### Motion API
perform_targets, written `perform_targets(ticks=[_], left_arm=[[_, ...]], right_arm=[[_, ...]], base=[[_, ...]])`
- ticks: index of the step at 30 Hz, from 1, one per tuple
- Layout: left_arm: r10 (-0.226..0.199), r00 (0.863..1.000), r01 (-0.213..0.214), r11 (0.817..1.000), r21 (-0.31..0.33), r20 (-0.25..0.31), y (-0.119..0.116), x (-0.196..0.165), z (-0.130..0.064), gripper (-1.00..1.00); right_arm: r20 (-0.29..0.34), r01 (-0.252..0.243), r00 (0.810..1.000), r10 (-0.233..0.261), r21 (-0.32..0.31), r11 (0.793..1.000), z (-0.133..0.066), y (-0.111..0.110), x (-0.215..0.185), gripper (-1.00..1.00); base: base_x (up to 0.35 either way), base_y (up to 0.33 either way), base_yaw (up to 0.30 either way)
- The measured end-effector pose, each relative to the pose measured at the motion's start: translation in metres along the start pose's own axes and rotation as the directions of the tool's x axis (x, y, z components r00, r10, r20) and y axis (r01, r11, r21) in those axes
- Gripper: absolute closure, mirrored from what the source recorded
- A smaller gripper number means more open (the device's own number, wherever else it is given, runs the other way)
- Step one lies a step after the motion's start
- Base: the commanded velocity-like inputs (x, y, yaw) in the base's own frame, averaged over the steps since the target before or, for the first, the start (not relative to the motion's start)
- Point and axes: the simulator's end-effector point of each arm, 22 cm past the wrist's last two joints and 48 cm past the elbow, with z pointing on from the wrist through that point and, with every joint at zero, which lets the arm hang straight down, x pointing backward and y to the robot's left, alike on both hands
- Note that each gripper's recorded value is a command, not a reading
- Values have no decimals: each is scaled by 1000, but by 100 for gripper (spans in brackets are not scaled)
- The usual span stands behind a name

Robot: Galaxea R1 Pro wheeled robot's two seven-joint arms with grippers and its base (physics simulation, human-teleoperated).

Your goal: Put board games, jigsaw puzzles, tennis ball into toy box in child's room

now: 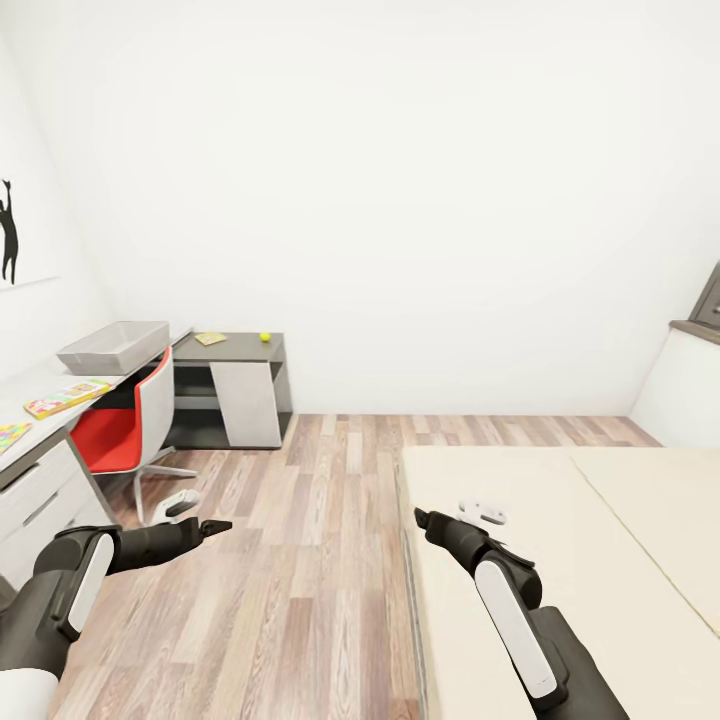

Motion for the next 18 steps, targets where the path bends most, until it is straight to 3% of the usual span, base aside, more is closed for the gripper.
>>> perform_targets(ticks=[18], left_arm=[[-1,1000,1,1000,3,-1,-2,1,1,-100]], right_arm=[[2,0,1000,0,-1,1000,0,0,-1,-100]], base=[[0,-167,0]])
